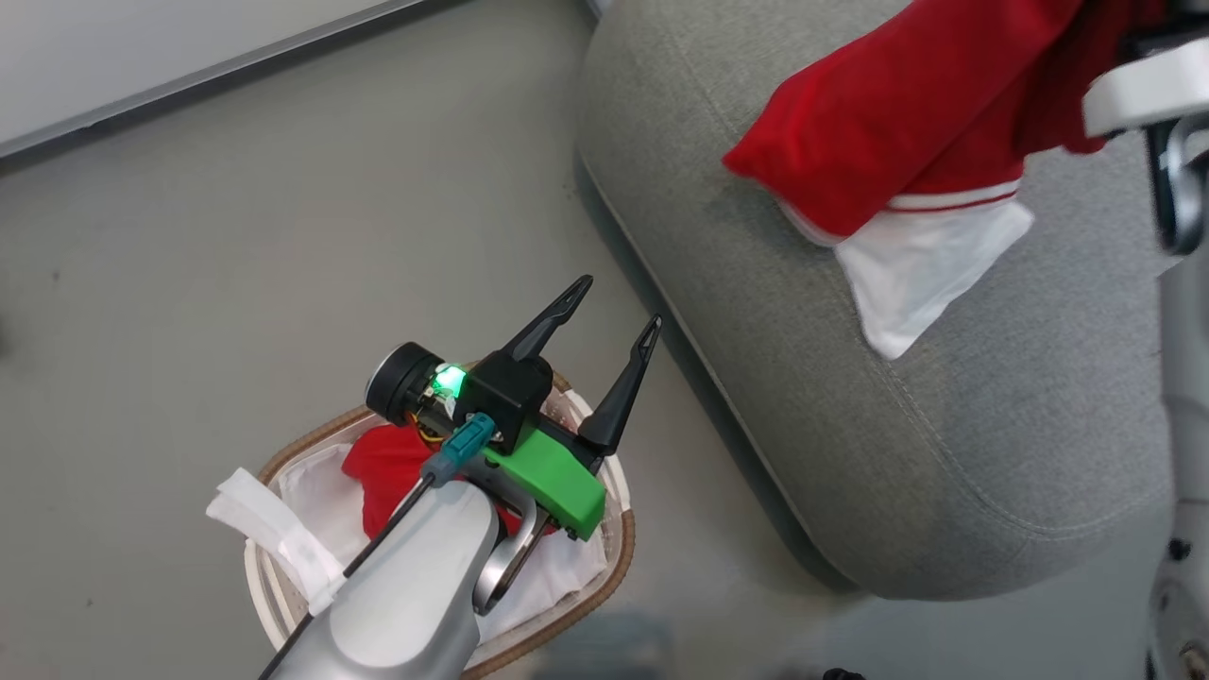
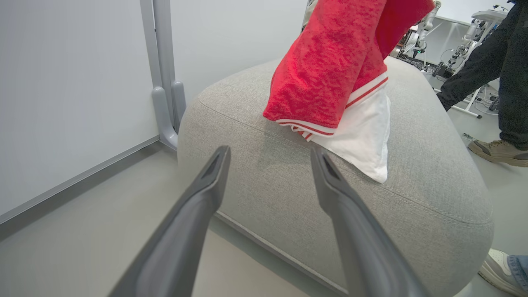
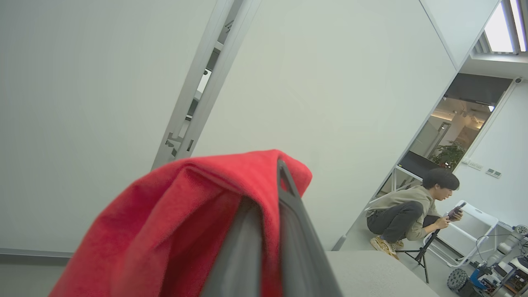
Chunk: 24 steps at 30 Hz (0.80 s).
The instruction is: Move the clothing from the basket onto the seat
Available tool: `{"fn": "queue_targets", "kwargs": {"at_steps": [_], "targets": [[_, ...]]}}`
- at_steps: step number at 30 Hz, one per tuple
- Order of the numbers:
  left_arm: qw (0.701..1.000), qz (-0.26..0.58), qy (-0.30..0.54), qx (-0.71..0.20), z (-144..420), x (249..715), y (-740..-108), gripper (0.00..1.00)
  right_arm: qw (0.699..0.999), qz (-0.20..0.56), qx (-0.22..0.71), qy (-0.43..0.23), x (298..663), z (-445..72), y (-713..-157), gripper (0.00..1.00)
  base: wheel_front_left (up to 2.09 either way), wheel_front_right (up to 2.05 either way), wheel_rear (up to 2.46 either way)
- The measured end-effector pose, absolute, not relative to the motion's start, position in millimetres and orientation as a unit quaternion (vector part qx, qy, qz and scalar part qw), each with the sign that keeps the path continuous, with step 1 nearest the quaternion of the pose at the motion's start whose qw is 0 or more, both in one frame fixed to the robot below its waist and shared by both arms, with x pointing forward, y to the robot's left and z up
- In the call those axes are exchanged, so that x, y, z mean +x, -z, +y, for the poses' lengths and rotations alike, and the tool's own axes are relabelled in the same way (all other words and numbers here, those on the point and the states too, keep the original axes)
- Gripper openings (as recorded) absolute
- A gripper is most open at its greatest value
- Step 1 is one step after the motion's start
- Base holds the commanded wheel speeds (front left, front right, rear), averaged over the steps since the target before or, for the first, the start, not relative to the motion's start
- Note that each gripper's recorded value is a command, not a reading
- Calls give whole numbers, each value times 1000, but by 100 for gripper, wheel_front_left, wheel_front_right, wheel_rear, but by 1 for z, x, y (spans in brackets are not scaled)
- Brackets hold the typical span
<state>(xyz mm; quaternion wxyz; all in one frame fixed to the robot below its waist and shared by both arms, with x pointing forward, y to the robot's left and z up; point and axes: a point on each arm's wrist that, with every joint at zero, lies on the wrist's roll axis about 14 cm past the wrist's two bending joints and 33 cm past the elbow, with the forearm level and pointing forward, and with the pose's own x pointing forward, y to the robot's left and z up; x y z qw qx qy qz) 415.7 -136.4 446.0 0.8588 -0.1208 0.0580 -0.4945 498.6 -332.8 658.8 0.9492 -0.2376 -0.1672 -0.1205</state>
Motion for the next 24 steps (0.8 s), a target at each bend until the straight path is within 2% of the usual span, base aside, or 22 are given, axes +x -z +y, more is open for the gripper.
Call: {"fn": "queue_targets", "kwargs": {"at_steps": [7,12,19,24], "targets": [[871,65,473,-112,-116,423,-434,100,920,-188,-312,145,540,-370,-711,0,0,0,0],[882,74,452,-107,-97,432,-422,100,912,-204,-314,165,565,-386,-730,0,0,0,0],[893,106,424,-107,-74,437,-392,100,945,-126,-251,170,604,-398,-643,0,0,0,0],[897,130,409,-108,-63,439,-370,100,968,-26,-212,131,621,-370,-533,0,0,0,0]]}}
